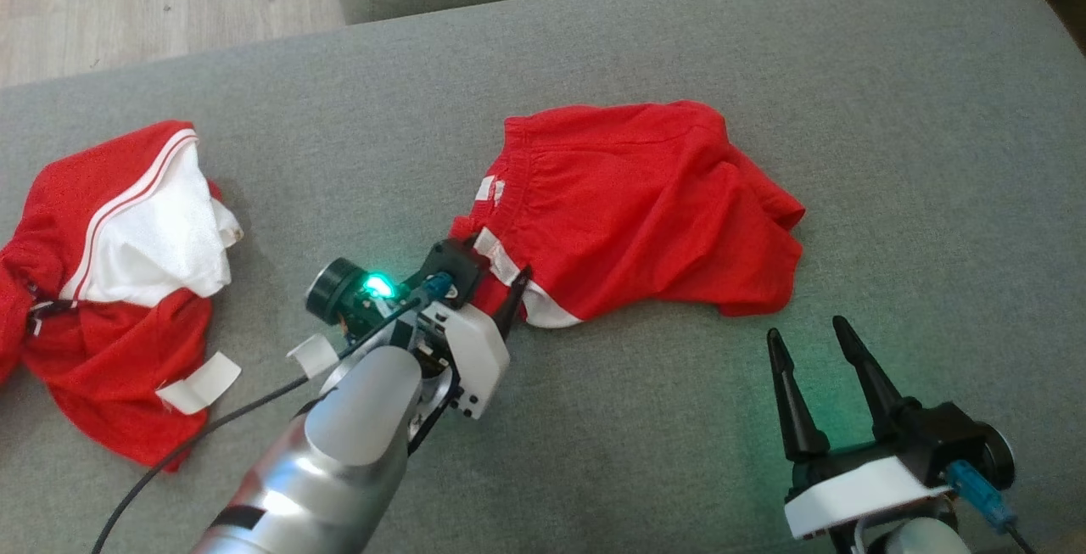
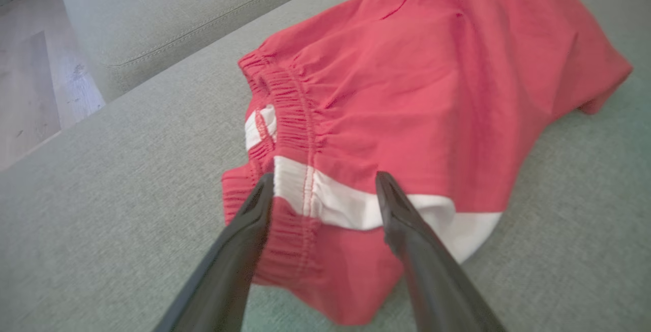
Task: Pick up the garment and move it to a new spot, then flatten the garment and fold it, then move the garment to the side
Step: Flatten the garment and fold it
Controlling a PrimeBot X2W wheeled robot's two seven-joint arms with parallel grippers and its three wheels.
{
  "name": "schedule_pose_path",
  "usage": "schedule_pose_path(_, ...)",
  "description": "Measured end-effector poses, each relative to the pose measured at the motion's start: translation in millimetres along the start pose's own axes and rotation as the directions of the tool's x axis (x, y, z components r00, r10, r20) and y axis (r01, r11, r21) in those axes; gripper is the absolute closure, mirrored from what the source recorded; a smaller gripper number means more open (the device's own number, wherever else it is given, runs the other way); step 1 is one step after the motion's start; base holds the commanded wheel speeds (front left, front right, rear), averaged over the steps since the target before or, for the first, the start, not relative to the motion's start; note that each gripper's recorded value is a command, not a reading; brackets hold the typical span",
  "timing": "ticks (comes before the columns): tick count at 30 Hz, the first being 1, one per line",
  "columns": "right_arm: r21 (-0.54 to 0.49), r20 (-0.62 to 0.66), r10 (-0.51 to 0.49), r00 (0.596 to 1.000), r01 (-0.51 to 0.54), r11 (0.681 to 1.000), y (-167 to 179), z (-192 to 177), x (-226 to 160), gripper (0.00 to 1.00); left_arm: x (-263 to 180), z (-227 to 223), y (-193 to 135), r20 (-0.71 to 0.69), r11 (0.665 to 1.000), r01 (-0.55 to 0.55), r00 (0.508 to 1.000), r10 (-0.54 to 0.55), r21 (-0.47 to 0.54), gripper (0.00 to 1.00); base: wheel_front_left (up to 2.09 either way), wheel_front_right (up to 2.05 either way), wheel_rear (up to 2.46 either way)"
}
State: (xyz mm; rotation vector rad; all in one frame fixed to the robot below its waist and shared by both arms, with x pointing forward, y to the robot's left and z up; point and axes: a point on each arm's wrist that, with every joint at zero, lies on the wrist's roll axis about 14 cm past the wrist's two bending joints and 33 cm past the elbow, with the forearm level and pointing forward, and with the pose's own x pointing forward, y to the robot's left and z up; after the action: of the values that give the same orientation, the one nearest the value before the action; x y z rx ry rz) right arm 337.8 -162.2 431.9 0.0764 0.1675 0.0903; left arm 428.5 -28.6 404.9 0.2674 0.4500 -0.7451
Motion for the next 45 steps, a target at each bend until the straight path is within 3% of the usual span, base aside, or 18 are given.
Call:
schedule_pose_path(10,-0.001,0.016,0.004,1.000,-0.004,1.000,1.9,4.5,-3.0,0.00,-1.5,5.4,-16.3,0.004,0.999,0.036,0.999,-0.036,0.034,0.00,0.00,0.00,0.00)
schedule_pose_path(11,-0.001,0.018,0.003,1.000,-0.003,1.000,1.5,4.9,-3.5,0.00,-1.3,4.9,-17.2,-0.003,0.999,0.039,0.999,-0.039,0.032,0.14,0.00,0.00,0.00)
schedule_pose_path(13,-0.001,0.019,0.001,1.000,-0.001,1.000,1.2,5.4,-4.0,0.00,-1.3,5.2,-17.1,-0.005,0.999,0.038,0.999,-0.038,0.031,0.95,0.00,0.00,0.00)
schedule_pose_path(14,-0.001,0.021,0.000,1.000,0.000,1.000,0.8,5.9,-4.4,0.00,-1.3,5.7,-15.7,-0.005,0.999,0.028,1.000,-0.028,0.029,1.00,0.00,0.00,0.00)
schedule_pose_path(24,-0.003,0.040,0.003,0.999,-0.003,1.000,2.1,10.9,-7.7,0.00,-6.0,7.4,-21.5,-0.003,0.999,0.048,0.999,-0.048,0.008,1.00,0.00,0.00,0.00)
schedule_pose_path(31,-0.002,0.073,-0.001,0.997,0.001,1.000,3.4,19.4,-17.8,0.00,-8.0,70.2,-47.4,0.165,0.987,0.151,0.976,-0.141,-0.046,1.00,0.00,0.00,0.00)
schedule_pose_path(36,0.011,0.104,-0.041,0.994,0.040,0.999,-5.2,26.1,-31.5,0.00,-17.6,177.5,-67.5,0.402,0.972,0.232,0.887,-0.226,0.034,1.00,0.00,0.00,0.00)
schedule_pose_path(45,0.071,0.158,-0.147,0.976,0.137,0.988,-28.9,36.3,-58.5,0.00,-78.6,352.2,-106.9,0.703,0.927,0.354,0.630,-0.332,0.121,1.00,0.00,0.00,0.00)
